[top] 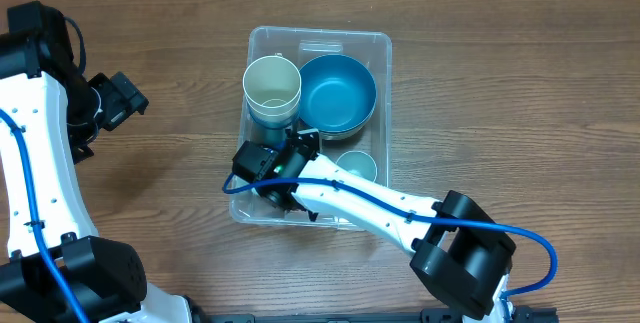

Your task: Pack container

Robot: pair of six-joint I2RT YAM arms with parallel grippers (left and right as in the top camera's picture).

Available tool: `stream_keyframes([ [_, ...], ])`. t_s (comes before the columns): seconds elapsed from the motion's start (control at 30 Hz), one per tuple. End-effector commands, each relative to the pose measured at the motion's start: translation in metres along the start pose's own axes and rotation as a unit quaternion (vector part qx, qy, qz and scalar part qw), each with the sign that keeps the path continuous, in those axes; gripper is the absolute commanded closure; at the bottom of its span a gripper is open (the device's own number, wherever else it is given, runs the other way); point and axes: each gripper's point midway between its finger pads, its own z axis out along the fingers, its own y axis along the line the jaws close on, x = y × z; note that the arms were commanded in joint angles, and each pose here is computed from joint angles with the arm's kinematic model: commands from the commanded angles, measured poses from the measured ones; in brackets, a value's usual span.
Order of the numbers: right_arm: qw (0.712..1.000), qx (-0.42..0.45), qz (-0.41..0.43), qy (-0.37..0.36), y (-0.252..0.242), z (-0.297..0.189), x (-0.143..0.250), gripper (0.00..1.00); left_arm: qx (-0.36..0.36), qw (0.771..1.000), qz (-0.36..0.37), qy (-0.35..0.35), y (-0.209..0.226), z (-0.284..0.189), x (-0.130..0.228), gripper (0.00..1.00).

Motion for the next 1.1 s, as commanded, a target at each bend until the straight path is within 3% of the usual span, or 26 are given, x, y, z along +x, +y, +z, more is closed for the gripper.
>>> stream_keyframes([
  [0.0,1.000,-0.013,-0.008,-0.007,0.007,-0.007,-0.006,0.83,0.004,1.000,0.009,-0.004,-0.001,-0.002,-0.004,0.00],
  [0.13,0.999,-0.026,-0.003,-0.018,0.009,-0.018,-0.012,0.96,0.004,1.000,0.009,-0.004,-0.001,-0.002,-0.004,0.00],
  [0.8,0.990,-0.105,0.029,-0.091,-0.037,-0.117,-0.025,0.96,0.004,1.000,0.009,-0.004,-0.001,-0.002,-0.004,0.00],
  [1.07,0.997,-0.058,0.022,-0.051,-0.085,-0.122,-0.005,0.96,0.004,1.000,0.009,-0.005,-0.001,-0.002,-0.004,0.00],
])
